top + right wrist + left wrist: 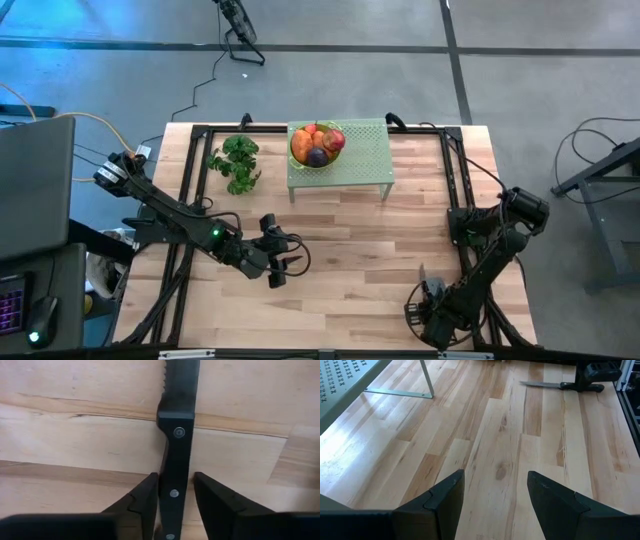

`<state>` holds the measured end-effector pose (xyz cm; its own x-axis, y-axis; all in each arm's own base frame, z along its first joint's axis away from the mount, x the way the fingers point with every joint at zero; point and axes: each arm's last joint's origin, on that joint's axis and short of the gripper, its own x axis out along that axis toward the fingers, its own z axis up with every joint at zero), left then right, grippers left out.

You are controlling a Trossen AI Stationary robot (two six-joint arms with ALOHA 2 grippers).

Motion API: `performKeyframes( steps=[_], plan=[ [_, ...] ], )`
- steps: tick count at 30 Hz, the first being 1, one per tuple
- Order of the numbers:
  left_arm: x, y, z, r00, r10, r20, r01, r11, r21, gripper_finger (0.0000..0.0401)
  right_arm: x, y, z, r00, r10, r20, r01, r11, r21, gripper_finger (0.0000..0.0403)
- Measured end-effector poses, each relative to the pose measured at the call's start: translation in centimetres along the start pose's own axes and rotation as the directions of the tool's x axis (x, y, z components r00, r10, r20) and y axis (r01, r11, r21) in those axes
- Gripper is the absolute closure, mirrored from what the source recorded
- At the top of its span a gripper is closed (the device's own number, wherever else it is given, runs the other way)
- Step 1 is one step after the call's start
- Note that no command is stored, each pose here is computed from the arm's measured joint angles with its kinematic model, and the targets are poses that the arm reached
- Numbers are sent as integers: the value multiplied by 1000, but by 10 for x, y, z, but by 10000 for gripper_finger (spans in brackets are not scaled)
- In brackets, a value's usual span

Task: Pick & Place Fruit
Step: Put the black knife on the shelf

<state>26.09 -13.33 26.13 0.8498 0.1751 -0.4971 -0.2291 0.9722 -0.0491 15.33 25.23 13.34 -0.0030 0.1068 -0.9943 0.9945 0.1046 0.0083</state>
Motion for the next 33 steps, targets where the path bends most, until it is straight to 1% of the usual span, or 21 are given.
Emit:
performKeyframes(
  steps=[7, 10, 15, 21, 33],
  plan=[
    [0, 0, 0, 1000, -1, -1, 1, 1000, 1, 189, 0, 1, 1, 1000, -2, -3, 2, 1000, 1, 324],
    [0, 0, 0, 1000, -1, -1, 1, 1000, -1, 189, 0, 1, 1, 1000, -2, -4, 2, 1000, 0, 333],
    [0, 0, 0, 1000, -12, -7, 12, 1000, -6, 189, 0, 1, 1, 1000, -1, -5, 1, 1000, 1, 326],
    [0, -1, 0, 1000, -25, -14, 25, 1000, -7, 189, -5, 1, 1, 1000, 11, -14, -11, 1000, 0, 331],
    [0, -1, 0, 1000, -25, -14, 25, 1000, -7, 189, -9, -1, 3, 1000, 18, -9, -18, 1000, -4, 328]
  ],
)
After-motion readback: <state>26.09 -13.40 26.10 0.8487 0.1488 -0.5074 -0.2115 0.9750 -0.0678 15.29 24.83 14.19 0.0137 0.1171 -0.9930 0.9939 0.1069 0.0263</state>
